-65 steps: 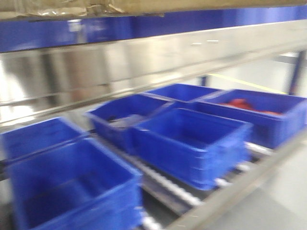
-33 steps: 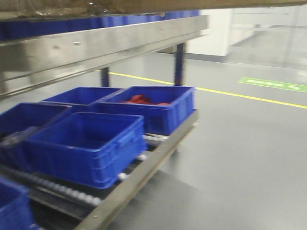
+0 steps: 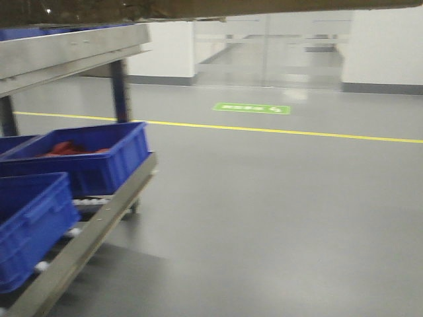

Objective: Grab carton from right shelf to conveyor
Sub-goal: 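Hold the carton in both grippers while driving to the red conveyor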

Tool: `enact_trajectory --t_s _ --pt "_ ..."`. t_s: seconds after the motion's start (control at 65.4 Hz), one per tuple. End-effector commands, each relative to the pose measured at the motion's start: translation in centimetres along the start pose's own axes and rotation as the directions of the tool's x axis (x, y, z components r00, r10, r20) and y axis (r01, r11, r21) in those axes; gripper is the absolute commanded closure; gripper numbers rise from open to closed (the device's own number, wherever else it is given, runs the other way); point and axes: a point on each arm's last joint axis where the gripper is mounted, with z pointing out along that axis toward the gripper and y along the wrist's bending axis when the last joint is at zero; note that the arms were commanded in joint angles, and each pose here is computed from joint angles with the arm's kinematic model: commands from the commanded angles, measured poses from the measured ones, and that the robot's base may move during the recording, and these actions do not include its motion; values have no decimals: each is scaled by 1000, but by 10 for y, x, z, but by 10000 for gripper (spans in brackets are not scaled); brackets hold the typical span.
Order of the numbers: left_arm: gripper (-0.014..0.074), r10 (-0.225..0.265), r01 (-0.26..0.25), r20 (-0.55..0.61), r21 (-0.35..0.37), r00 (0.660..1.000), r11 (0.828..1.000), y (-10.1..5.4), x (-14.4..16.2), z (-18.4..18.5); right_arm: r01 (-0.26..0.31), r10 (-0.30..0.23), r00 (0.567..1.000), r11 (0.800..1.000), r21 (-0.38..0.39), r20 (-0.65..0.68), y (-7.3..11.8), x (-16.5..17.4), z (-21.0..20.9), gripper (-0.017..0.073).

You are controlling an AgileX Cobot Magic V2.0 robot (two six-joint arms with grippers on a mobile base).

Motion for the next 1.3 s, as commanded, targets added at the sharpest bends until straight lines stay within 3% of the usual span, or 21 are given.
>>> enact_trajectory --t_s 0.0,1.284 --pt "607 -8 5 48 70 999 998 -9 -4 -4 6 3 995 996 -91 96 11 -7 -9 631" --pt "607 -8 5 48 70 999 998 -9 -4 -4 6 3 995 996 -91 96 11 -7 -9 631"
